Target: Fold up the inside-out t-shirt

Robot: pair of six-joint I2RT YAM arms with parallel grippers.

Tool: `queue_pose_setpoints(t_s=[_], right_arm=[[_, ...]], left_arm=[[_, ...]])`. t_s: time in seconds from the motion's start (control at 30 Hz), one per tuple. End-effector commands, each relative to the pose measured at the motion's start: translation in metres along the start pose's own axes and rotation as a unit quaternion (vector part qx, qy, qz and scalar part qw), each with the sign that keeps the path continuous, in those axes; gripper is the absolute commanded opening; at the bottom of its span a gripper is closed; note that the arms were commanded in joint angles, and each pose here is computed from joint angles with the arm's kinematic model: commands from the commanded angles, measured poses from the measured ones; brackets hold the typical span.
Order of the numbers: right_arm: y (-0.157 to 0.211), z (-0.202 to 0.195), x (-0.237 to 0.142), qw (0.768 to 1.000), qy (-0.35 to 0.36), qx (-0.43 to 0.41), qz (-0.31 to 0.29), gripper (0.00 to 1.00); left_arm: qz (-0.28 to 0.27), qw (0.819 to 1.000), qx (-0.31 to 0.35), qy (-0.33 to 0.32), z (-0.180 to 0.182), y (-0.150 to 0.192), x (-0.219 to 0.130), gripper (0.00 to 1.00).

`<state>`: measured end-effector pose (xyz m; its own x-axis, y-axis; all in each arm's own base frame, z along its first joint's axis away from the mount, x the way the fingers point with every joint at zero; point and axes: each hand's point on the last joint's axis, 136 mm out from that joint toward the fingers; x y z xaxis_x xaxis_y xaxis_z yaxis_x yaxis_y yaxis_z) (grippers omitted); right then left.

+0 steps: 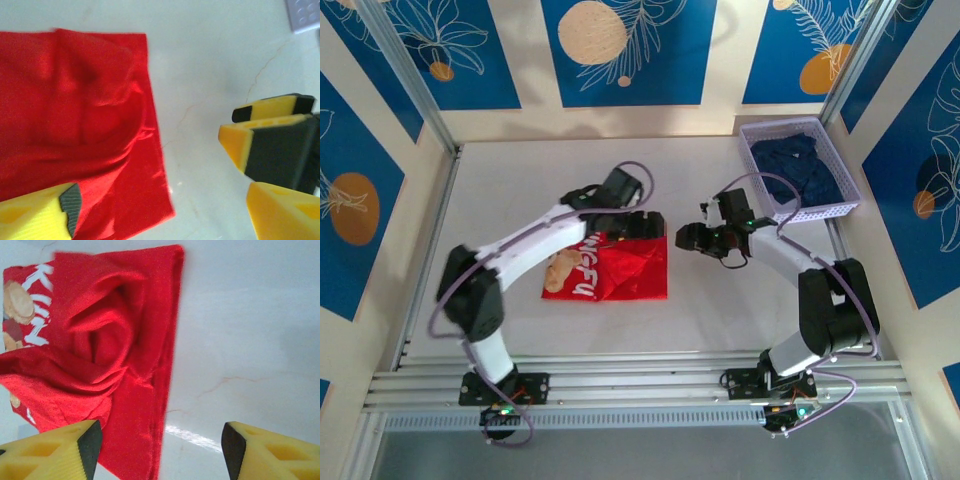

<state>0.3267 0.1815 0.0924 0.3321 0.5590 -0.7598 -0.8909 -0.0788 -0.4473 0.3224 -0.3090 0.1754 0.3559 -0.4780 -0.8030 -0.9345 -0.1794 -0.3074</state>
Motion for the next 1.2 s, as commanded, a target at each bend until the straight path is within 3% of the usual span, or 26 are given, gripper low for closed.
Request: queue_pose_setpoints(t_s=[0.0,0.1,0.2,0.43,0.6,0.73,1.0,1.17], right_arm=[[-0.023,0.036,0.014,0.998,-0.040,-0.037,-0.015,0.68],[-0.037,0.040,0.037,0.998,-0.017,-0.058,-0.002,0.70],[-0.047,0.037,0.059,0.997,0.011,-0.080,0.008,0.71],[-0.060,0.016,0.101,0.991,0.078,-0.101,0.047,0.69],[-0.083,0.003,0.098,0.992,0.087,-0.086,0.040,0.57],[-0.095,-0.015,0.092,0.994,0.077,-0.052,0.053,0.53],[-0.106,-0.017,0.052,0.998,0.038,-0.029,0.040,0.63],[-0.083,0.007,0.037,0.999,-0.001,-0.026,0.040,0.68]], left_arm=[[-0.027,0.999,0.026,-0.032,0.046,0.005,-0.022,0.91],[-0.029,0.997,-0.011,-0.072,0.095,0.007,-0.020,0.94],[-0.008,0.997,-0.041,-0.058,0.115,0.008,-0.003,0.95],[0.051,0.998,-0.028,0.026,0.078,0.022,0.041,0.93],[0.070,0.994,0.020,0.080,0.031,0.054,0.049,0.92],[0.090,0.988,0.061,0.108,-0.003,0.086,0.056,0.91],[0.139,0.969,0.138,0.151,-0.048,0.121,0.059,0.92],[0.088,0.972,0.168,0.135,-0.036,0.102,0.033,0.94]])
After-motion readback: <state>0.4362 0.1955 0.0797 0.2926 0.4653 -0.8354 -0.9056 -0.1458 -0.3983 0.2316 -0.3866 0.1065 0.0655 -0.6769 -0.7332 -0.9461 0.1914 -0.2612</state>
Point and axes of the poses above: each hand's point on the last joint's axis, 136 mm out from that joint toward the fingers, its own x axis out along the fingers, its own z axis along the line the jaws close on, y = z × x, and after that the axes turned 13 degrees about -x, right-handed
